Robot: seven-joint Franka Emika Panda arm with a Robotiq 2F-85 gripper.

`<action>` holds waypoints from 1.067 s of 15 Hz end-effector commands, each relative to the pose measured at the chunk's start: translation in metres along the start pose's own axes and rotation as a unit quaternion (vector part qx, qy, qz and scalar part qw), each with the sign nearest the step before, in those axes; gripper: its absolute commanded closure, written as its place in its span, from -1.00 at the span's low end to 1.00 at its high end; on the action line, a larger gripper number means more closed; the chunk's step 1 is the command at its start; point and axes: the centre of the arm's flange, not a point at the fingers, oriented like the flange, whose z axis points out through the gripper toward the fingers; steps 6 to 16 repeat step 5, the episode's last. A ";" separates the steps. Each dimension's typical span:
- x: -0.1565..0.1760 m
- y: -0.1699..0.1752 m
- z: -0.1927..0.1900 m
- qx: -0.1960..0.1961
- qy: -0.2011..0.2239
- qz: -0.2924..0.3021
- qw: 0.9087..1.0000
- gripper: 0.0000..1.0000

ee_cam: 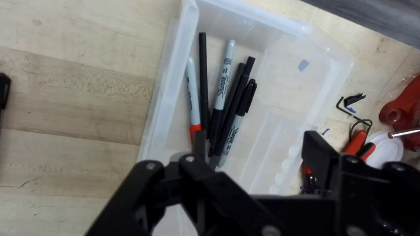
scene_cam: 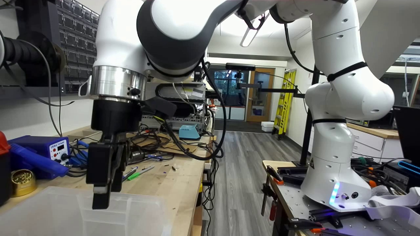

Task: Put the black marker into the clear box

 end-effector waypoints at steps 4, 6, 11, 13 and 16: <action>0.006 0.013 -0.029 -0.012 0.024 0.000 1.000 -1.00; 0.006 0.016 -0.033 -0.017 0.027 -0.002 0.999 -1.00; 0.006 0.016 -0.033 -0.017 0.027 -0.002 0.999 -1.00; 0.006 0.016 -0.033 -0.017 0.027 -0.002 0.999 -1.00; 0.006 0.016 -0.033 -0.017 0.027 -0.002 0.999 -1.00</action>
